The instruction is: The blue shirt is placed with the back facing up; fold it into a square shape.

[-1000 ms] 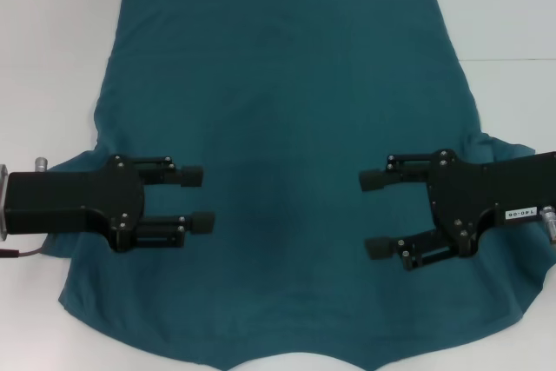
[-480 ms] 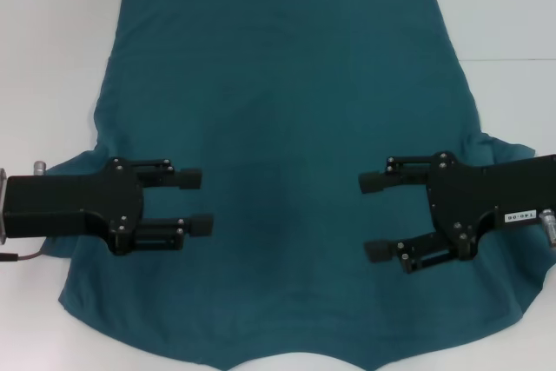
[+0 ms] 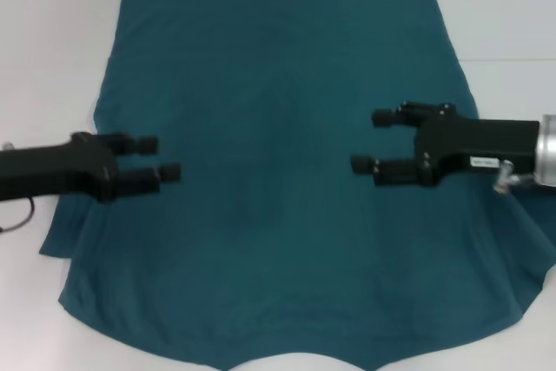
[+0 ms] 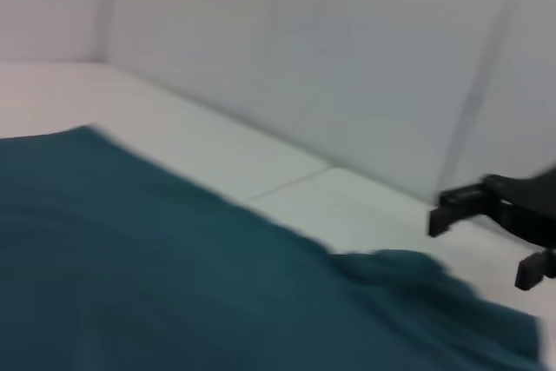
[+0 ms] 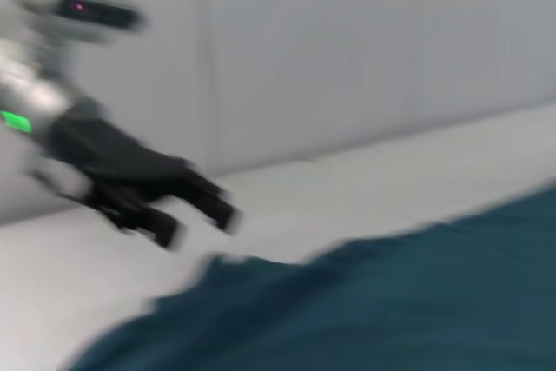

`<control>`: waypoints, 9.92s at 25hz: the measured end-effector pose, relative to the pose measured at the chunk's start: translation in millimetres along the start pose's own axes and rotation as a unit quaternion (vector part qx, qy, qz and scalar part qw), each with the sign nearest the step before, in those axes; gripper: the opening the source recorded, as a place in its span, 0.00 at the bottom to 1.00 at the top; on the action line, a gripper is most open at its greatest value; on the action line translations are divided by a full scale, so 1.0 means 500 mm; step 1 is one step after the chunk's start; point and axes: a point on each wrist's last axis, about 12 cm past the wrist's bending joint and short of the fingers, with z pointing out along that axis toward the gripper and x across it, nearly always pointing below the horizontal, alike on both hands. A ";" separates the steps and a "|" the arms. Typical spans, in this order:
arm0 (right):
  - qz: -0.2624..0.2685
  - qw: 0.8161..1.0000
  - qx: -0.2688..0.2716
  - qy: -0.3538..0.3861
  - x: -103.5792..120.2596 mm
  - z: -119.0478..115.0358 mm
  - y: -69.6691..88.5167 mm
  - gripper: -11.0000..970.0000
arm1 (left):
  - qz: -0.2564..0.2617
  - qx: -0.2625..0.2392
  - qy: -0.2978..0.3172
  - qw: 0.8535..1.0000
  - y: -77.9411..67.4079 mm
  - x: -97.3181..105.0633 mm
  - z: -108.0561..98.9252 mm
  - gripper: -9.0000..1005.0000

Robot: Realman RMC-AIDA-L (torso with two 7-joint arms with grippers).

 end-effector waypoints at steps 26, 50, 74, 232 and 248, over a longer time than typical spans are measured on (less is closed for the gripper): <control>-0.069 0.983 0.170 0.033 -0.053 0.091 -0.083 0.93 | -0.144 -0.254 0.261 0.920 0.046 -0.071 -0.010 0.70; -0.060 0.983 0.168 0.041 -0.029 0.089 -0.077 0.93 | -0.162 -0.269 0.257 0.914 0.064 -0.042 0.003 0.70; -0.064 0.982 0.172 0.041 -0.030 0.087 -0.079 0.93 | -0.167 -0.268 0.252 0.915 0.067 -0.023 0.019 0.47; -0.025 0.985 0.161 0.051 0.056 0.057 -0.041 0.93 | -0.221 -0.141 0.010 0.965 0.013 -0.039 0.218 0.32; 0.009 0.987 0.155 0.029 0.009 0.069 -0.049 0.92 | -0.256 -0.197 -0.027 0.946 0.044 0.044 0.072 0.76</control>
